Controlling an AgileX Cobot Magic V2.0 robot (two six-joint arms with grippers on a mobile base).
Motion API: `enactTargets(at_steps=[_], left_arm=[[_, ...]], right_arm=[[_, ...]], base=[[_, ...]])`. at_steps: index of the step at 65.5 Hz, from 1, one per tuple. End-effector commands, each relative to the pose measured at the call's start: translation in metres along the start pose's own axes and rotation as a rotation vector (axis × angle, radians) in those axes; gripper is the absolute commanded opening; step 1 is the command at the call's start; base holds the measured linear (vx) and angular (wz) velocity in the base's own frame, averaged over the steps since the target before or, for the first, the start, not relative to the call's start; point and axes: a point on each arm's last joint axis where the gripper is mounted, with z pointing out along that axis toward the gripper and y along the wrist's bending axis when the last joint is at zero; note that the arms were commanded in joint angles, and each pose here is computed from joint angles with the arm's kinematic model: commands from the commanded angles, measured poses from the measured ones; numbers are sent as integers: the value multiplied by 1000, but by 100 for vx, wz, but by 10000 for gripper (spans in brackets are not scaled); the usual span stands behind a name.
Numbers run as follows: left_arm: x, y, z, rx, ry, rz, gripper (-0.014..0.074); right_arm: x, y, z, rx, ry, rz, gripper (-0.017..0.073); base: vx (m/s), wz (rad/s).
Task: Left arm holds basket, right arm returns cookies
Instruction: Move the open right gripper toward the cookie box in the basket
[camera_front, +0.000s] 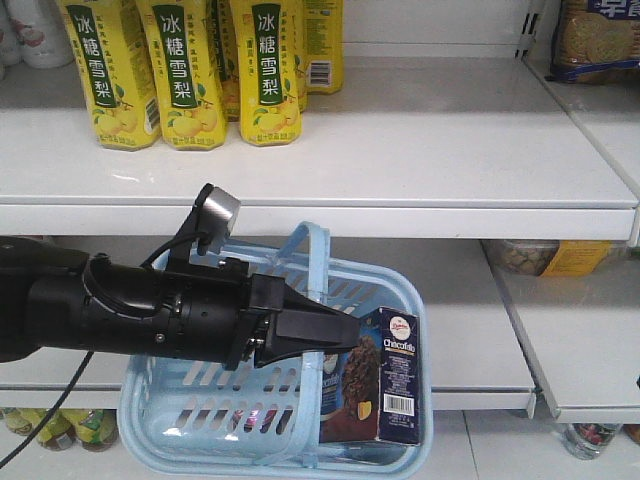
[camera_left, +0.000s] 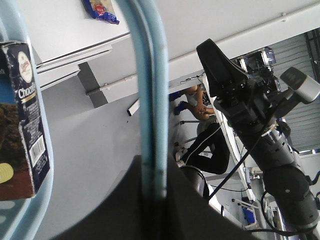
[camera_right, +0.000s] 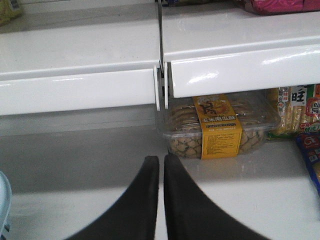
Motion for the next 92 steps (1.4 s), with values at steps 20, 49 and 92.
enactTargets(at_steps=[20, 49, 92], left_arm=[[-14, -28, -8, 121, -115, 10, -3], [-14, -28, -8, 121, -115, 10, -3], [-14, -28, -8, 121, -115, 10, -3]], right_arm=[[-17, 2, 1, -14, -85, -14, 54], [-17, 2, 1, -14, -85, -14, 420], [-55, 35, 20, -212, 230, 332, 472]], base=[[0, 0], [0, 0], [0, 0]])
